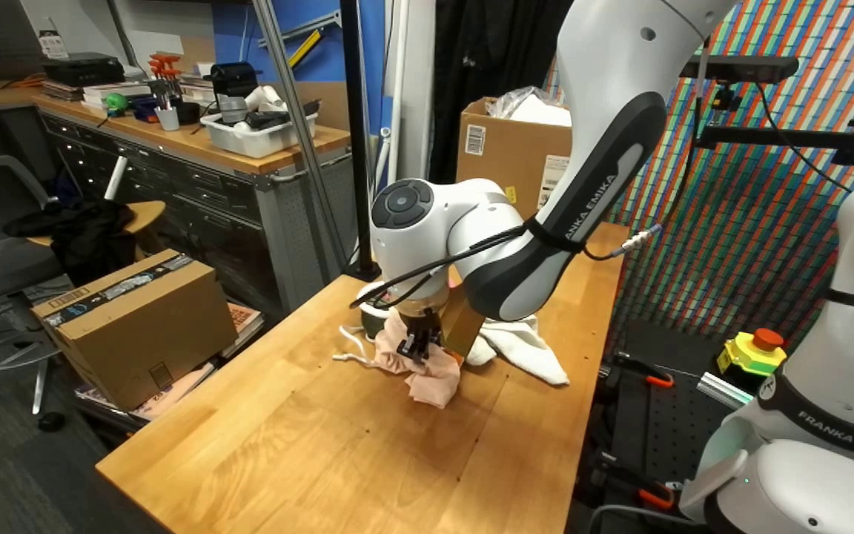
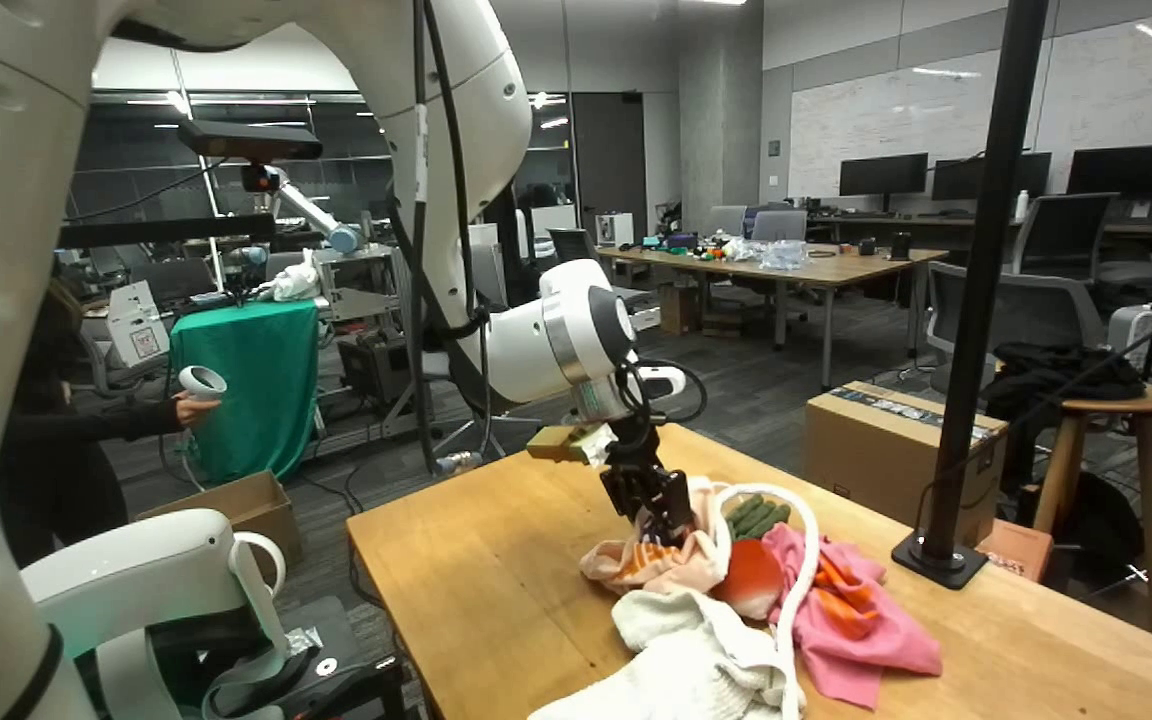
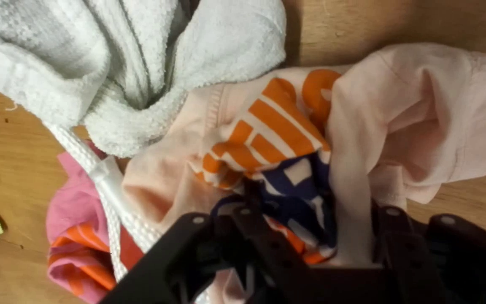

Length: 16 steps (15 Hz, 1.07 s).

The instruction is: Separate the things on the heap

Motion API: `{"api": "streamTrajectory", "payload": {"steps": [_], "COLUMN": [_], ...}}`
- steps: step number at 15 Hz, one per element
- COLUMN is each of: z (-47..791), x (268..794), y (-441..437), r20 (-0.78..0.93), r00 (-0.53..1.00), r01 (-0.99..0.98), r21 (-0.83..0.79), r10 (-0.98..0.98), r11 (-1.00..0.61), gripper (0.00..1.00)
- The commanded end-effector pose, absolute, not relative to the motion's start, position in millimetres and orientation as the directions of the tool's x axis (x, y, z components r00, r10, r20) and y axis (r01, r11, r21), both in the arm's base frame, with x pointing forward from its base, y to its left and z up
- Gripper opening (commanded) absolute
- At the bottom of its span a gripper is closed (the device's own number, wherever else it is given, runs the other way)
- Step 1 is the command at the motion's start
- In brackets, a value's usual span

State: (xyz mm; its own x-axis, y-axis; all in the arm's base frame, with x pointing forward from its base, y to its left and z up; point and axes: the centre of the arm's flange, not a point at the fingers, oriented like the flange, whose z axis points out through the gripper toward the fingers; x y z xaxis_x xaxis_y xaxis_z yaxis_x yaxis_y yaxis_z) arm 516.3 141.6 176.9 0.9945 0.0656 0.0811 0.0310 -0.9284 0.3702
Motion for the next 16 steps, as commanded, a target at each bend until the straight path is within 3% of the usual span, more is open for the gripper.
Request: {"api": "streamTrajectory", "payload": {"steps": [1, 3, 5, 10, 16], "z": [182, 184, 191, 257, 355], "x": [521, 521, 521, 511, 503], "y": [138, 136, 133, 129, 133], "r20": [0.041, 0.017, -0.022, -0.16, -0.176], "r00": [0.996, 0.996, 0.994, 0.964, 0.942], "r01": [0.063, 0.078, 0.105, 0.261, 0.334], "r21": [0.372, 0.372, 0.374, 0.405, 0.462], "r10": [0.084, 0.091, 0.104, 0.213, 0.284], "r11": [-0.926, -0.925, -0.922, -0.876, -0.822], "gripper": [0.2, 0.06, 0.02, 0.06, 0.06]}}
